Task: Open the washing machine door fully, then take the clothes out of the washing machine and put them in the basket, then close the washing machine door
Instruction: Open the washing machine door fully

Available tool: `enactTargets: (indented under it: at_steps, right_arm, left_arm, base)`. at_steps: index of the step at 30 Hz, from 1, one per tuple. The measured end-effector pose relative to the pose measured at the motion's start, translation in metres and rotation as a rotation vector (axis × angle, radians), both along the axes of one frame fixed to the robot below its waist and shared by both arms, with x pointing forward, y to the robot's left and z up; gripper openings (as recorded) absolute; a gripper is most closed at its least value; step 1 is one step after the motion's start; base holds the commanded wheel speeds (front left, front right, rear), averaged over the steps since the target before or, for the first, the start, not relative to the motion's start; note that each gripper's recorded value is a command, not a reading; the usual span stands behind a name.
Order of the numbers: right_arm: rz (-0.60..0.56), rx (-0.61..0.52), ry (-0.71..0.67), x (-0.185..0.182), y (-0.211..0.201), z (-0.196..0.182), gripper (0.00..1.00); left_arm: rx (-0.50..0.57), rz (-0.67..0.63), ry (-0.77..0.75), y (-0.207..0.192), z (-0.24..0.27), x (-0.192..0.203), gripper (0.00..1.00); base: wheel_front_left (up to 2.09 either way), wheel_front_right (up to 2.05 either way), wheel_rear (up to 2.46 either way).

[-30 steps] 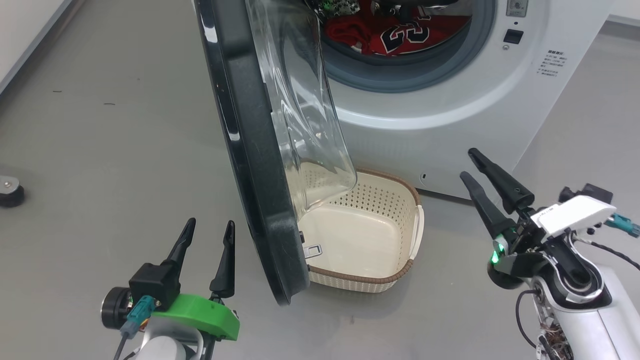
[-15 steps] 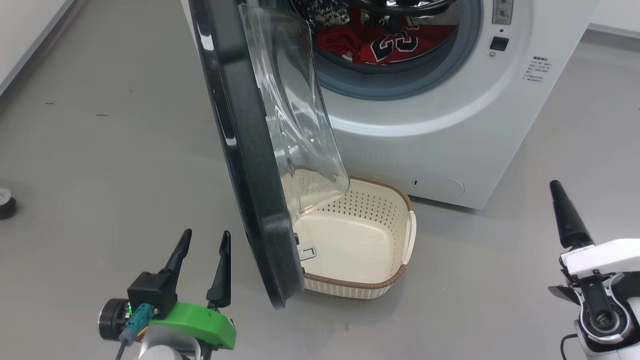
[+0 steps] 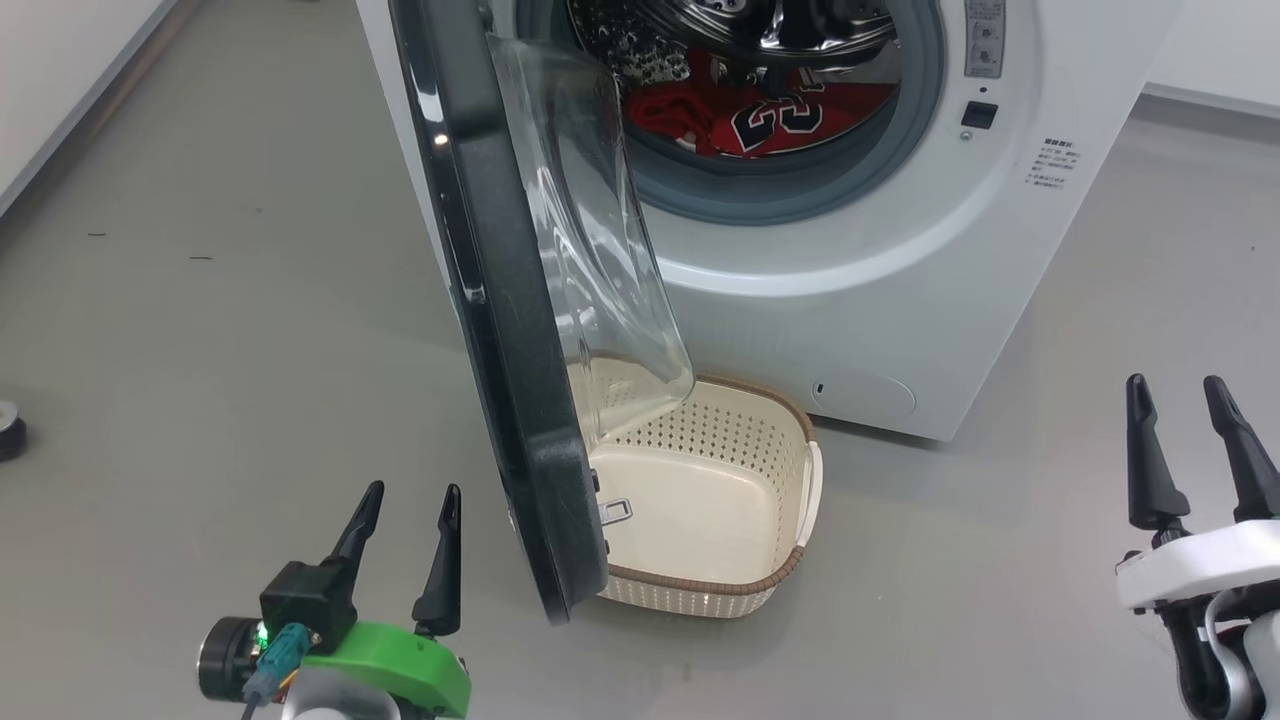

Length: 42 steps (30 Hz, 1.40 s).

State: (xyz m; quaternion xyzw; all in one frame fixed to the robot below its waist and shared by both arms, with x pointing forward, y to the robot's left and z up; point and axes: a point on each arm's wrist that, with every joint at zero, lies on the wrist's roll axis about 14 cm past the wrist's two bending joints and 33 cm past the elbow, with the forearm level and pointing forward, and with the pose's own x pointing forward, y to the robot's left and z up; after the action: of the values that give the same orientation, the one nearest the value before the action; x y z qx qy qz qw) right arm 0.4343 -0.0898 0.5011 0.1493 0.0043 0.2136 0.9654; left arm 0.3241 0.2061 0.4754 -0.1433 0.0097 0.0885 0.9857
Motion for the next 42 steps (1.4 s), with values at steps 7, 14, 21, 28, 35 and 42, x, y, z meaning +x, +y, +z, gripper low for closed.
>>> enactTargets:
  at_steps: [7,14,21,28,35,42]
  right_arm:
    - [0.007,-0.097,0.032,-0.019,0.017,-0.02,1.0]
    - [-0.021,-0.065,0.029,-0.03,0.031,-0.018,1.0]
    - [-0.028,-0.053,0.069,-0.046,0.038,-0.029,1.0]
    - [-0.037,-0.056,0.063,-0.049,0.04,-0.029,1.0]
    - [-0.041,-0.055,0.061,-0.049,0.041,-0.029,1.0]
    - [-0.035,-0.072,0.05,-0.05,0.04,-0.029,1.0]
  left_arm:
    - [-0.001,0.001,0.0,0.0,0.0,-0.001,1.0]
    - [-0.001,0.003,0.001,0.001,-0.001,-0.001,1.0]
    - [0.006,-0.003,0.011,0.0,-0.003,0.0,1.0]
    - [0.012,-0.012,0.022,-0.002,-0.007,0.002,1.0]
    - [0.012,-0.016,0.029,-0.003,-0.009,0.003,1.0]
    - [0.012,-0.018,0.034,-0.004,-0.01,0.003,1.0]
  base:
    - [0.0,0.0,0.0]
    - [0.0,0.0,0.0]
    - [0.0,0.0,0.0]
    - [0.0,0.0,0.0]
    - [0.0,0.0,0.0]
    - [0.0,0.0,0.0]
